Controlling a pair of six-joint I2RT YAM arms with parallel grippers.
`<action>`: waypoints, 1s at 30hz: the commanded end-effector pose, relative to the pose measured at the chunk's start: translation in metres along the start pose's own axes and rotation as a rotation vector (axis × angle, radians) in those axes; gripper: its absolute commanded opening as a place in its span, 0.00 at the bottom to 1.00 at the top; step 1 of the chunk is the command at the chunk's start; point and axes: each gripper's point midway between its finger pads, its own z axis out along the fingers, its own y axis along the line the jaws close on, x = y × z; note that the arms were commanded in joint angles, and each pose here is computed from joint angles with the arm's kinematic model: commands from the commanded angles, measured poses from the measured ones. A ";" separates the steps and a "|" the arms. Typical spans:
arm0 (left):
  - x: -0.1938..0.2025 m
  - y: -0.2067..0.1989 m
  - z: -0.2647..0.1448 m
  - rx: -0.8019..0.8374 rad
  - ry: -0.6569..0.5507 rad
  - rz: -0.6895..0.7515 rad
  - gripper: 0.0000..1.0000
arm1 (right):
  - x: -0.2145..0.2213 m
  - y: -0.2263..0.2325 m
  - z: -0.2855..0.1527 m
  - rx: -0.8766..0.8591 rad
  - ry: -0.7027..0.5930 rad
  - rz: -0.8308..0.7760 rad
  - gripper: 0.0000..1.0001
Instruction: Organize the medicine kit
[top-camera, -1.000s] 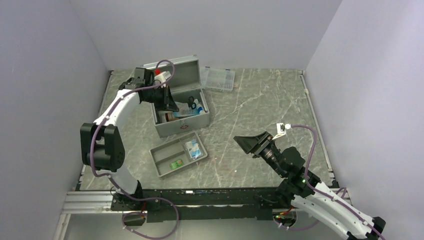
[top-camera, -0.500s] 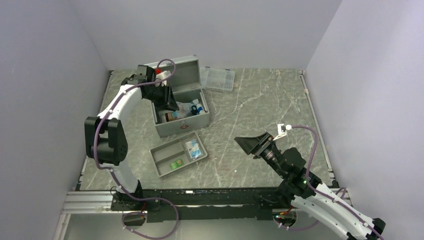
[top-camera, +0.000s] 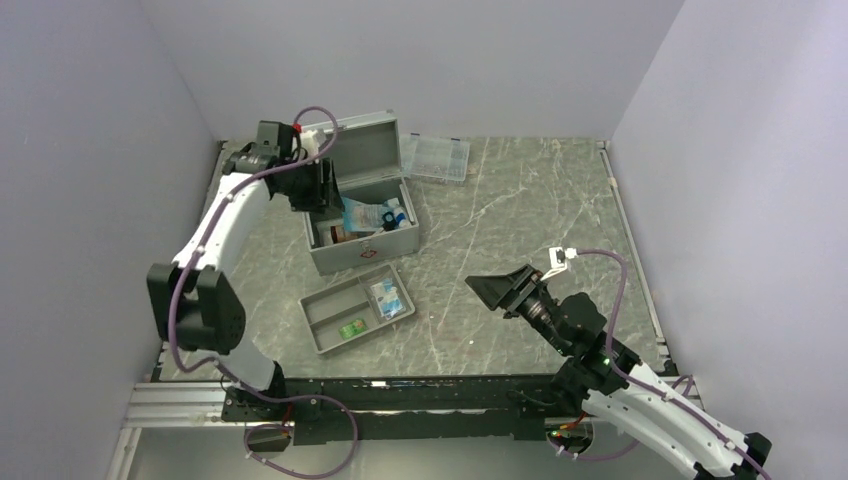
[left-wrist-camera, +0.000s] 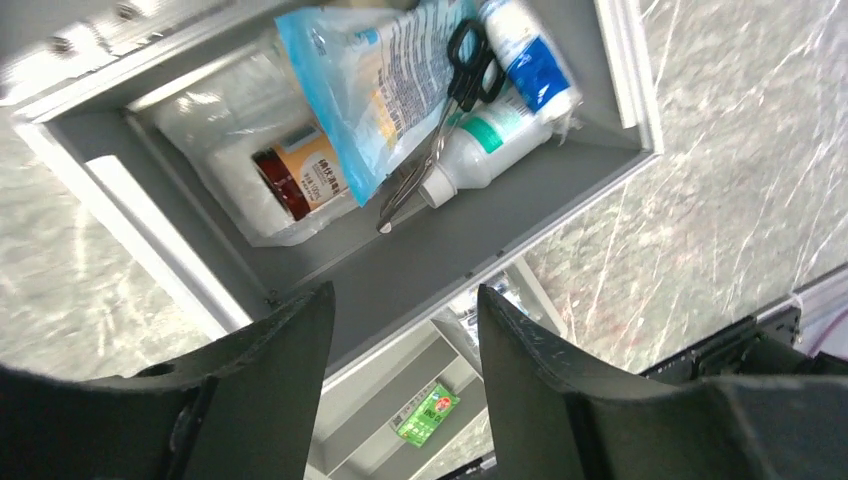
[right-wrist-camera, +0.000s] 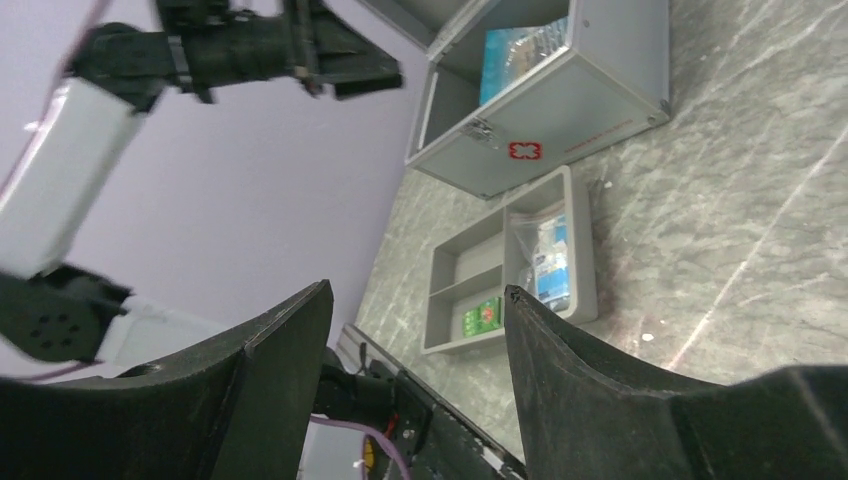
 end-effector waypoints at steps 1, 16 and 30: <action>-0.032 -0.019 -0.063 -0.040 -0.238 0.068 0.63 | -0.003 0.005 0.005 0.022 0.018 -0.059 0.66; -0.002 -0.026 -0.133 -0.093 -0.439 0.131 0.99 | 0.008 0.016 0.050 0.120 0.234 -0.395 0.68; 0.050 -0.006 -0.167 -0.205 -0.578 0.102 0.99 | 0.010 0.028 0.111 0.185 0.309 -0.531 0.68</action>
